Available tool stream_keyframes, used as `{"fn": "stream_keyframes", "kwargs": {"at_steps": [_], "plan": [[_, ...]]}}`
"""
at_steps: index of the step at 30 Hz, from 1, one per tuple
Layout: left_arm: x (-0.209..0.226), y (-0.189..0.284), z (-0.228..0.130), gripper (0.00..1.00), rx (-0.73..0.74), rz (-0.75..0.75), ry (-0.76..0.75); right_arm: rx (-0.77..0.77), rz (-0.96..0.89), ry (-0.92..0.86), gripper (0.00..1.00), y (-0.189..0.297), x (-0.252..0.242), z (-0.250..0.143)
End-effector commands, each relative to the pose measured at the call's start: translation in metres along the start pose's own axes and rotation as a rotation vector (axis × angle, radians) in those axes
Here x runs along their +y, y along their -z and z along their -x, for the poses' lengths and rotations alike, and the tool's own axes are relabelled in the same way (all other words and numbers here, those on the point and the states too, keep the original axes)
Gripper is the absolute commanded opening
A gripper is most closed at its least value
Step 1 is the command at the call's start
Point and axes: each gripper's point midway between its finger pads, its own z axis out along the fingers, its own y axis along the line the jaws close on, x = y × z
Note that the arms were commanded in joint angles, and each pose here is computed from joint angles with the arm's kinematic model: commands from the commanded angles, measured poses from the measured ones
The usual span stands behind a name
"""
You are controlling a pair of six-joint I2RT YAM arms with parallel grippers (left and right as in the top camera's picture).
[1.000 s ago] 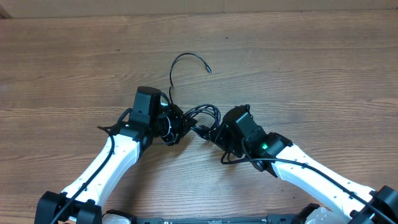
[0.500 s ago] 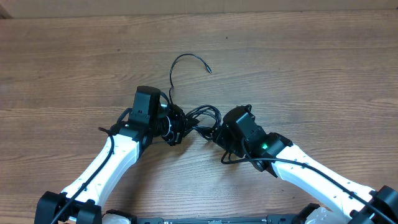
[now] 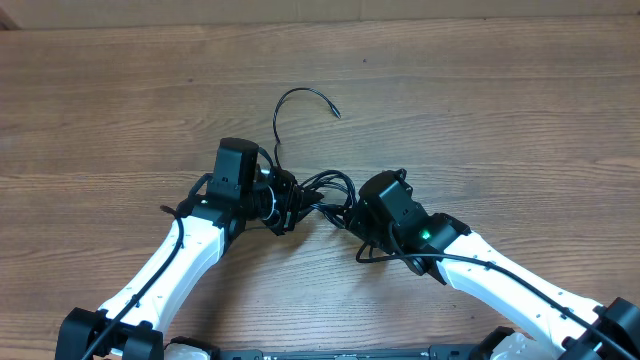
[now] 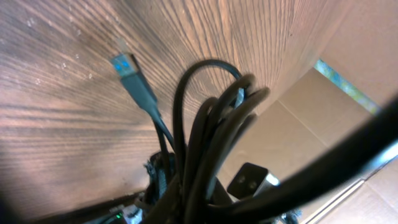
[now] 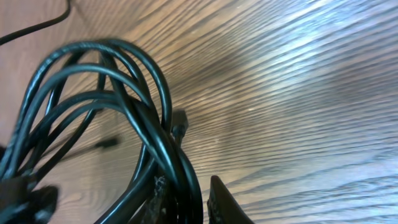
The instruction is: Untangle cables
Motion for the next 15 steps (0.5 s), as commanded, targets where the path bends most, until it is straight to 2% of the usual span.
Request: {"fn": "stream_keyframes", "kwargs": {"at_steps": [1,10,12,15], "plan": [[-0.019,0.008,-0.009,0.13,0.031,-0.050,0.045,0.011,-0.062,0.007,0.17,-0.007,-0.018,-0.005],[-0.019,0.009,0.019,0.15,-0.135,-0.052,0.036,0.031,-0.116,0.003,0.18,-0.005,-0.031,-0.010],[-0.017,0.011,0.032,0.17,-0.214,-0.044,0.000,0.032,-0.120,0.003,0.22,-0.005,-0.032,-0.010],[-0.010,0.016,0.051,0.25,-0.327,-0.002,-0.067,0.031,-0.120,0.002,0.29,-0.005,-0.032,-0.010]]}}
